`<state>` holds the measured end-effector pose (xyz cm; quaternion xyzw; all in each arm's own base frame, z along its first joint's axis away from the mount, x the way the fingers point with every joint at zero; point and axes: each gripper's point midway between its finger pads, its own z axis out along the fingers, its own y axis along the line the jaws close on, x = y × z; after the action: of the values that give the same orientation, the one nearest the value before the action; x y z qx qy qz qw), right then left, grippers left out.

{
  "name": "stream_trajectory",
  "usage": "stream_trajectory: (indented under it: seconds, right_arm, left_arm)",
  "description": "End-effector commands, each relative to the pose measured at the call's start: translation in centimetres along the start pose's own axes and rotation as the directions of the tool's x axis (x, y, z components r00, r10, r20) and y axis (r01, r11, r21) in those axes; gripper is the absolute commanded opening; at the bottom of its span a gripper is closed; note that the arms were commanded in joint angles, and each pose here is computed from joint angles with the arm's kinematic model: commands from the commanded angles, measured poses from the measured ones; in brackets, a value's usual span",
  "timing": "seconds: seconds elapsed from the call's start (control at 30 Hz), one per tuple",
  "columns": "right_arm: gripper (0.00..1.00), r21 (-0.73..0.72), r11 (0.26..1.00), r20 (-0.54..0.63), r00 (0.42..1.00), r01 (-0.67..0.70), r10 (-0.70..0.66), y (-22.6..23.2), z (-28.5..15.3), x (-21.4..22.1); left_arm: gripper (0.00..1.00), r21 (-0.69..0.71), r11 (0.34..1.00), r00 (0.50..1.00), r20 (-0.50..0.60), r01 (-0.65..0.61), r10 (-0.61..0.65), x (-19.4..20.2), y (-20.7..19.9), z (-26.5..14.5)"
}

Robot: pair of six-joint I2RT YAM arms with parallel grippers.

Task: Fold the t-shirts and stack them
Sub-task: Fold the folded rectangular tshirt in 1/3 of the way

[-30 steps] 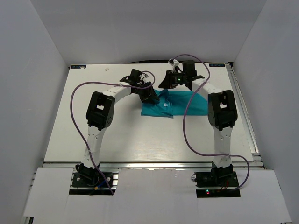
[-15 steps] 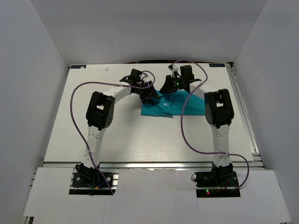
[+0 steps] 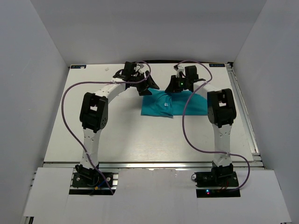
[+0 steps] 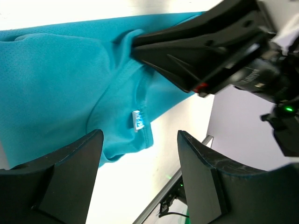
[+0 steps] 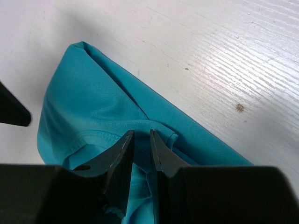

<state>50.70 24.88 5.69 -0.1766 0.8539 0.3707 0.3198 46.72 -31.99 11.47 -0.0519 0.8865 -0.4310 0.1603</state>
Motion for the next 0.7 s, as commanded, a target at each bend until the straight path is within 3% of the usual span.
stream_trajectory:
  seconds: [0.0,0.27,0.4,0.57,0.67]
  right_arm:
    - [0.26,0.036,0.999,-0.014,1.000,0.020,-0.019,-0.9,0.0,0.4]
    - [0.27,0.089,0.996,-0.013,1.000,0.018,-0.017,-3.0,-0.7,0.5]
    - [0.28,0.008,0.995,0.029,0.994,0.101,-0.102,-0.8,-2.0,-2.2]
    - [0.32,-0.016,0.975,0.101,0.971,0.221,-0.219,2.9,-6.7,-6.3]
    - [0.41,0.000,0.973,0.066,0.971,0.230,-0.230,2.6,-9.2,-5.3]
  left_arm:
    - [0.75,0.079,0.996,0.998,0.047,-0.050,0.047,-0.8,-4.0,-3.4]
    - [0.76,0.047,0.999,0.999,0.044,-0.017,0.015,-0.3,-1.8,-3.5]
    - [0.76,0.041,0.999,0.998,0.063,-0.019,0.016,-0.7,-1.5,-4.4]
    - [0.76,0.038,0.997,0.987,0.151,-0.066,0.059,-2.6,-2.5,-7.8]
    - [0.76,0.024,0.997,0.979,0.191,-0.071,0.065,-3.5,-1.8,-9.6]
